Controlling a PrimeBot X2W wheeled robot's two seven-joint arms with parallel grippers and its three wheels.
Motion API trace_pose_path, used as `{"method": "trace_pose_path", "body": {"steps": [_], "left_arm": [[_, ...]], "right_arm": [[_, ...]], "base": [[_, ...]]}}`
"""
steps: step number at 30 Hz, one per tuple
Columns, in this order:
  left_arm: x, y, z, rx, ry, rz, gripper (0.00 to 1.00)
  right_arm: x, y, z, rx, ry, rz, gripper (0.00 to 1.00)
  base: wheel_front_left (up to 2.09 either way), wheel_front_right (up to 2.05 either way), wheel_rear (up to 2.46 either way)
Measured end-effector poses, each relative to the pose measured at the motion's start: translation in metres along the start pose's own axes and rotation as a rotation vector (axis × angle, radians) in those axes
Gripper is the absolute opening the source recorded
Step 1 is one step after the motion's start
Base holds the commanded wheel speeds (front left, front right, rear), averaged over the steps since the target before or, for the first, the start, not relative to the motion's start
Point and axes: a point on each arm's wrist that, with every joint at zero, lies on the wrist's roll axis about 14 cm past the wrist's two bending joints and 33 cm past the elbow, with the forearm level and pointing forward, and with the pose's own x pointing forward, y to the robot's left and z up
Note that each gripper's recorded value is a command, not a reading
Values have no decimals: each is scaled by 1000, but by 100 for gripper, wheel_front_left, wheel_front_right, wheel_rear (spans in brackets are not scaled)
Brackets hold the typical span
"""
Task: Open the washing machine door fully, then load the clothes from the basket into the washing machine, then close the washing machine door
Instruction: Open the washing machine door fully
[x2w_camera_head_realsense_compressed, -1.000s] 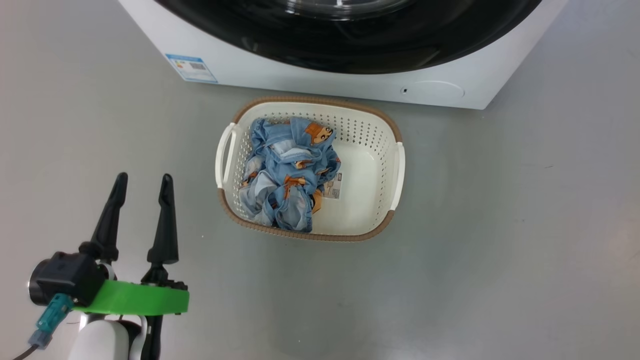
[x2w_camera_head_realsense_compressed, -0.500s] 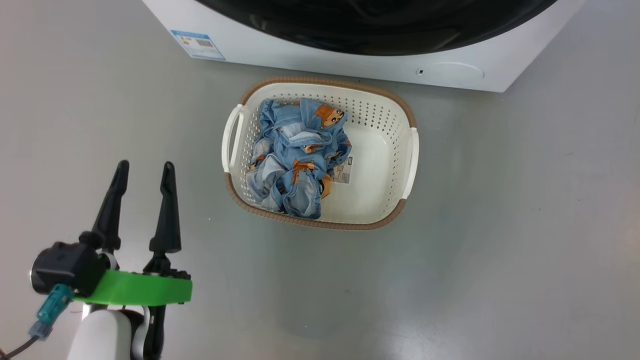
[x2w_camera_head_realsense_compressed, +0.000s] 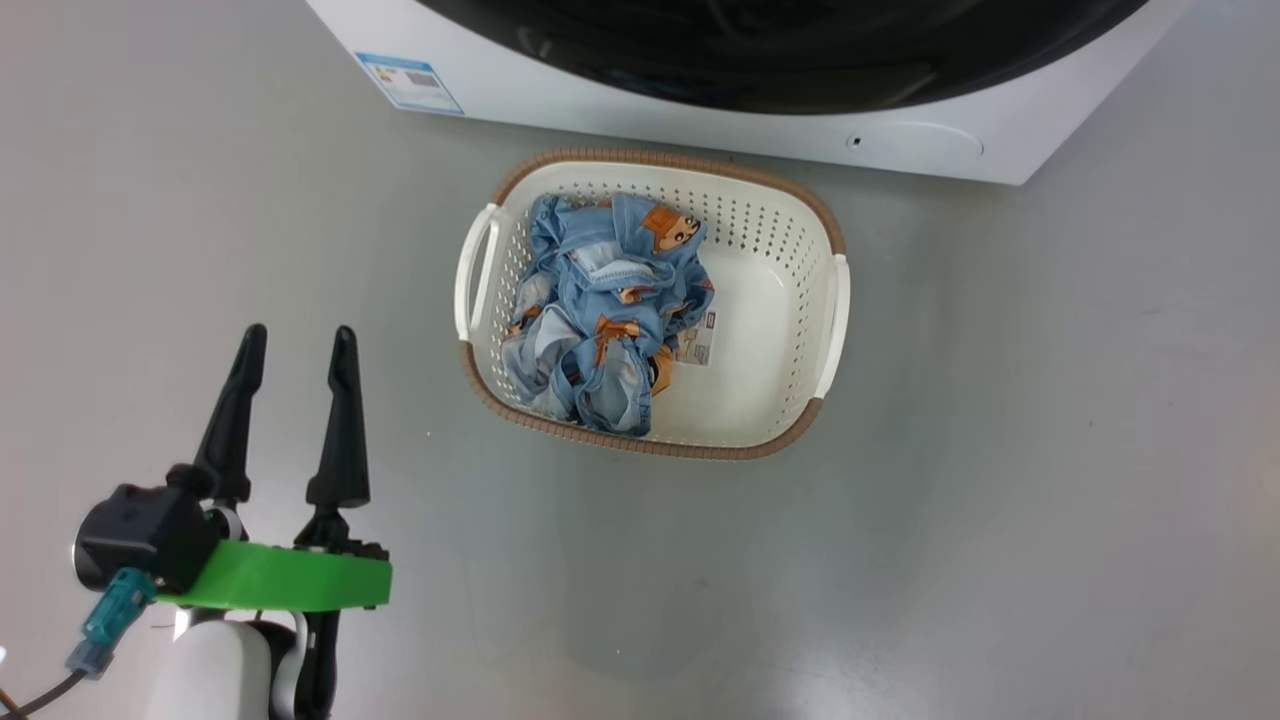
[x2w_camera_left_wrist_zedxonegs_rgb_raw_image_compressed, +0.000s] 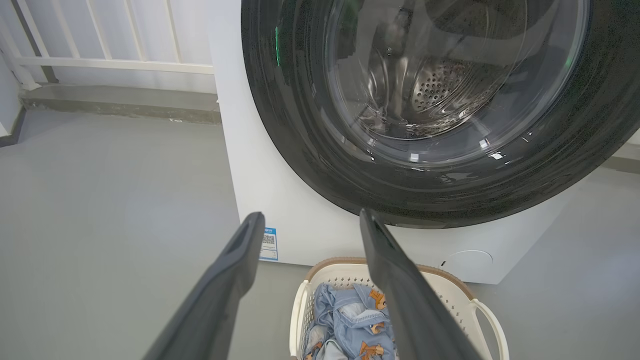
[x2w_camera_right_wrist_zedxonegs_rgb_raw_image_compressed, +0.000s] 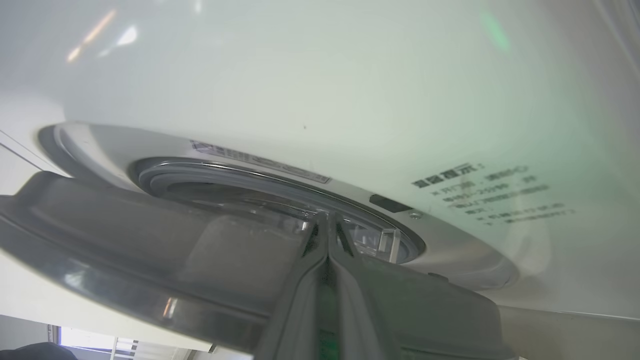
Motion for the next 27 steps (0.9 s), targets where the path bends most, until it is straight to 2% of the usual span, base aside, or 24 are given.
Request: {"method": "trace_pose_path", "body": {"steps": [9,27], "left_arm": [[-4,-5,13,-9,-31,-12,100],[-29,-10,31,-8,-61,-31,100]], "right_arm": [[-20,10,-19,34,90,6,0],[-62,40,-60,39,174,48,0]], "base": [[0,0,0],[0,0,0]]}}
